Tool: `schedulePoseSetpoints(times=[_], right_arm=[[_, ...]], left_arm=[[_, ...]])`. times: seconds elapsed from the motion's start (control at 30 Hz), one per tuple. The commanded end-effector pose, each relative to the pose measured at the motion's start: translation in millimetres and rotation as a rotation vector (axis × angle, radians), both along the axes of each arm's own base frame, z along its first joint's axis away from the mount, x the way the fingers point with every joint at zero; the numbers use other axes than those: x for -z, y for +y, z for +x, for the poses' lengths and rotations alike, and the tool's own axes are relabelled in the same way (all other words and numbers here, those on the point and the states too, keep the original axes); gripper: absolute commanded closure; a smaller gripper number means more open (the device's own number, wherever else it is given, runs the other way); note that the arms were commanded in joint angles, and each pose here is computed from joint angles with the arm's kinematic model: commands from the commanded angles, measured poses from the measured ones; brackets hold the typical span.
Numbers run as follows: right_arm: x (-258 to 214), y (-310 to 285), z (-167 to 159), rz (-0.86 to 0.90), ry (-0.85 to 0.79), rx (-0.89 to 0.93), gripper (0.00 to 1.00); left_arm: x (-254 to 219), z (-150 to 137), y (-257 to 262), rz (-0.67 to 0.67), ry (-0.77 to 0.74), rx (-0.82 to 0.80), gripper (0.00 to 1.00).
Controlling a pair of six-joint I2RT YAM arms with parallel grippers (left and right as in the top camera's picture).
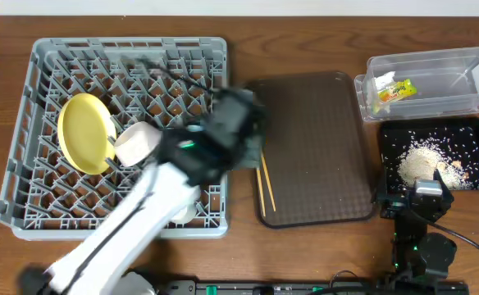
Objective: Sort waste into correct bins and load items into the dishwasher
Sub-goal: 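Move the left gripper over the wooden chopsticks on the brown tray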
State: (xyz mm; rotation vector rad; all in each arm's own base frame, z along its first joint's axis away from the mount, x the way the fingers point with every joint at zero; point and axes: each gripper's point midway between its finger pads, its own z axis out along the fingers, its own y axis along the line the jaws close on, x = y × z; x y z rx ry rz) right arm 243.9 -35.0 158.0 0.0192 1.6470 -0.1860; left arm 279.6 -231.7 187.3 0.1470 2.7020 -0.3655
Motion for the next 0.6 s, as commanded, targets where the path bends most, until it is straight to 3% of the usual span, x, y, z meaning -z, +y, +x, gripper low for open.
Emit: schedulePoseSetpoints(times=[0.0, 0.3, 0.57], right_arm=[[0.5, -3.0, -0.6, 0.01, -0.004, 0.013, 0.01], [0.5, -3.0, -0.6, 0.01, -0.004, 0.013, 0.01], [0.5, -3.0, -0.6, 0.01, -0.004, 0.013, 0.01]], left_arm=[[47.4, -0.2, -20.8, 0.008, 0.151, -0.098, 0.56], [138.5, 21.4, -37.0, 0.078, 0.268, -0.176, 0.57], [180.3, 21.9, -40.7, 0.105, 0.328, -0.212, 0.62]])
